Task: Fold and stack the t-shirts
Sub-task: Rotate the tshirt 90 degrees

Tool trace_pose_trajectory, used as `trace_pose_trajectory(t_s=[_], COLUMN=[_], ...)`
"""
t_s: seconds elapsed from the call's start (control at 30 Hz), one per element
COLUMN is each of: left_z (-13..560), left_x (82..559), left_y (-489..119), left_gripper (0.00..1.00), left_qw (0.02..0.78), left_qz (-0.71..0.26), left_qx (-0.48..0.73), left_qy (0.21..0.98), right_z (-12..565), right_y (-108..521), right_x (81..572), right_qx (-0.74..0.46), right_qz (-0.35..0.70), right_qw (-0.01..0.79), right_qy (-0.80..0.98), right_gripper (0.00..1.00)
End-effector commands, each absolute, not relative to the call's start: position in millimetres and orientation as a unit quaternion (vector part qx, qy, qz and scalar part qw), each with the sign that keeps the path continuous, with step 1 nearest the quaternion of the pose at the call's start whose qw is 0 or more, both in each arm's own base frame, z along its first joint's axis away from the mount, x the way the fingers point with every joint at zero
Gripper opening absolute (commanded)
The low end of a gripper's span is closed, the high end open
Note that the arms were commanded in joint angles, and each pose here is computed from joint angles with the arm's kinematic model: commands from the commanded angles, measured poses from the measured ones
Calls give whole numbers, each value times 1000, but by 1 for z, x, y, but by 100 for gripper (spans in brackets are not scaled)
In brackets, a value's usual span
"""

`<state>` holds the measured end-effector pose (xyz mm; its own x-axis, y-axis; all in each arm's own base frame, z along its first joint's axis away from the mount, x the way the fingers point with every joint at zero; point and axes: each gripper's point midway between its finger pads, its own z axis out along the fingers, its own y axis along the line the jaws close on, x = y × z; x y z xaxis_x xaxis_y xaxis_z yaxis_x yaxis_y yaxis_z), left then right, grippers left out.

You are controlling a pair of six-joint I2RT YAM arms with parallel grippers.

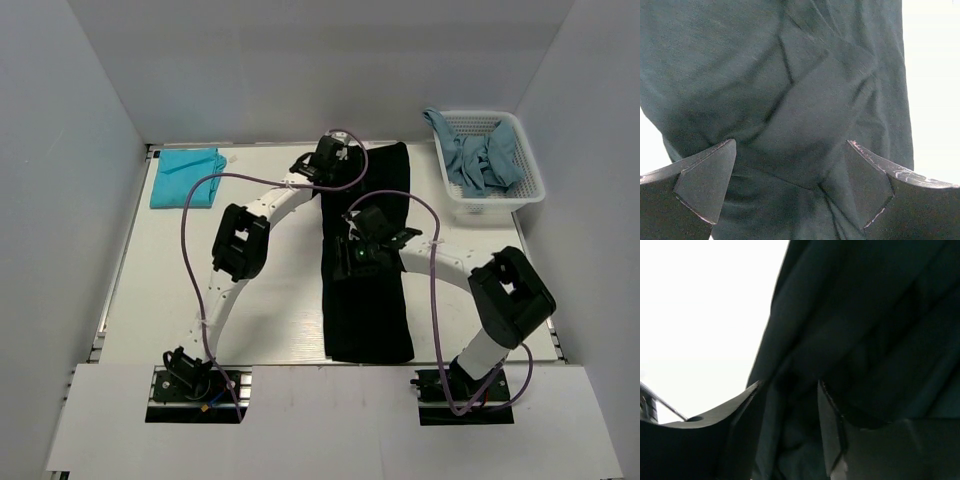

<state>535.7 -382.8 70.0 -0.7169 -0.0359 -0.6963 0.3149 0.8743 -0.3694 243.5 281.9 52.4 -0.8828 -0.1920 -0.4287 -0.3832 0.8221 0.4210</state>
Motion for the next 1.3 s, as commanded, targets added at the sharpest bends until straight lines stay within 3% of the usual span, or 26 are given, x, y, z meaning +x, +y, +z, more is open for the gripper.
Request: trace_pose_trajectory(t_s=[0.0,0.43,0.87,1.27], left_z=[76,40,25,18], left_x=[540,540,533,529], left_y=[-383,-376,-376,-375], left_gripper=[99,99,99,99], left_qw=[373,356,337,327], left_qz=[-259,-248,-254,-254], left_qx=[78,74,64,65], left_qy=[888,898,904,908], right_z=[61,49,54,40], right_y=[292,274,281,271], right_x=[268,262,250,257], right_qx=[-129,-86,-90,-69], right_qz=[251,206,256,236], right_qw=[213,183,178,168], right_qy=[935,957,946,955], right_gripper=[50,46,44,41])
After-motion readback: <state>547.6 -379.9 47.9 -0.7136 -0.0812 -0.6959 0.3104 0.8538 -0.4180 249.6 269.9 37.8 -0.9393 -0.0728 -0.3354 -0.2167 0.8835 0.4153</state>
